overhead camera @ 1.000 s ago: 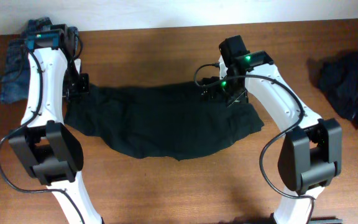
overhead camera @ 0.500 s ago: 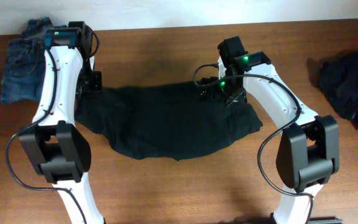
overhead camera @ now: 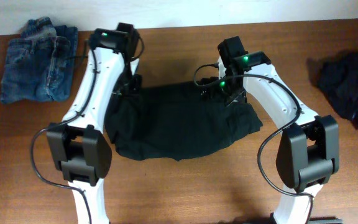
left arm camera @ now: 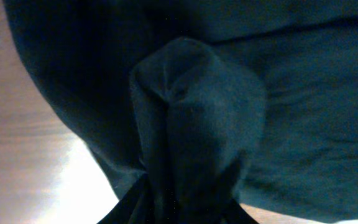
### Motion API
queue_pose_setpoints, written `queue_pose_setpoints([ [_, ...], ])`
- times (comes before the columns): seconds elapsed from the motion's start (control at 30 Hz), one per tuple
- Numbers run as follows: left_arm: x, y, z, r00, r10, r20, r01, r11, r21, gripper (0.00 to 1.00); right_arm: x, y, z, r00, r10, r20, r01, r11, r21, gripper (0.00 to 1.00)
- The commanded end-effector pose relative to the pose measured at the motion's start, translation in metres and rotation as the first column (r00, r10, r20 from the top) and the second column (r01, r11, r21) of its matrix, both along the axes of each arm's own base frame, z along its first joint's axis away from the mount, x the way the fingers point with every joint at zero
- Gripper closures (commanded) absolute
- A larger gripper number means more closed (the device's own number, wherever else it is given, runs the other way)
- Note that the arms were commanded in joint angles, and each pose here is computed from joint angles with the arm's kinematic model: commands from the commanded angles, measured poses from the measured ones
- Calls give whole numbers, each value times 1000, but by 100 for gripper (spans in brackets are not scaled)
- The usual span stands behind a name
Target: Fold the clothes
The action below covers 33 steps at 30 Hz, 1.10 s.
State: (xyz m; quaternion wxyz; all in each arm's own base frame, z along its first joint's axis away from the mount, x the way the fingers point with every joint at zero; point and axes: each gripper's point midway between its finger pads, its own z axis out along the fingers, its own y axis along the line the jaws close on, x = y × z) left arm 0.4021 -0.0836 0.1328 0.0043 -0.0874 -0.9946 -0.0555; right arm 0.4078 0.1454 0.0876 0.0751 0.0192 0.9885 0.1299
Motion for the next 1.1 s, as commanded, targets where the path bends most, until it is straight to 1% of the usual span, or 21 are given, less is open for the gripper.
queue_pose_setpoints([
  [0.0, 1, -30, 9, 998, -46, 37, 48, 997, -53, 63, -2, -2, -8, 1000, -10, -18, 9, 1000, -15, 1],
  [0.03, 0, -34, 9, 998, -55, 38, 57, 997, -53, 57, -2, -3, -8, 1000, -10, -18, 10, 1000, -17, 1],
  [0.1, -1, -42, 9, 996, -72, 44, 74, 996, -55, 38, -2, -2, -8, 1000, -12, -18, 11, 1000, -16, 2],
  [0.23, 2, -46, 9, 994, -91, 62, 94, 995, -41, 38, -1, -4, -8, 1000, -21, -19, 20, 1000, -18, 1],
  [0.33, 11, -25, 12, 993, -78, 94, 74, 996, 49, 37, -2, -5, -8, 999, -24, -21, 24, 999, -24, 1],
  [0.4, 16, -13, 13, 992, -58, 108, 50, 996, 69, 37, -2, -5, -8, 999, -25, -22, 25, 999, -28, 1],
  [0.43, 21, -4, 12, 993, -33, 117, 26, 998, 63, 29, -2, -5, -8, 999, -25, -21, 25, 999, -28, 1],
  [0.47, 24, 5, 13, 992, -9, 122, 2, 998, 62, 25, -2, -5, -8, 999, -25, -22, 25, 999, -28, 1],
  [0.53, 25, 11, 11, 993, 5, 114, -10, 999, 39, 25, -2, -5, -8, 999, -25, -22, 25, 999, -28, 1],
  [0.63, 22, -6, 3, 996, -57, 73, 61, 996, -59, 25, -2, -5, -8, 999, -25, -21, 25, 999, -27, 1],
  [0.67, 22, -10, -3, 996, -60, 59, 65, 995, -78, 25, -2, -5, -8, 999, -25, -21, 25, 999, -27, 2],
  [0.77, 25, -14, -20, 997, -63, 35, 66, 995, -77, 25, -2, -5, -8, 999, -25, -22, 25, 999, -28, 1],
  [0.97, 21, -20, -62, 998, -14, -61, 10, 998, -55, 25, -2, -5, -8, 999, -25, -21, 25, 999, -27, 1],
  [1.07, 22, -20, -74, 997, -10, -82, 6, 999, -50, 25, -2, -5, -8, 999, -25, -21, 25, 999, -28, 1],
])
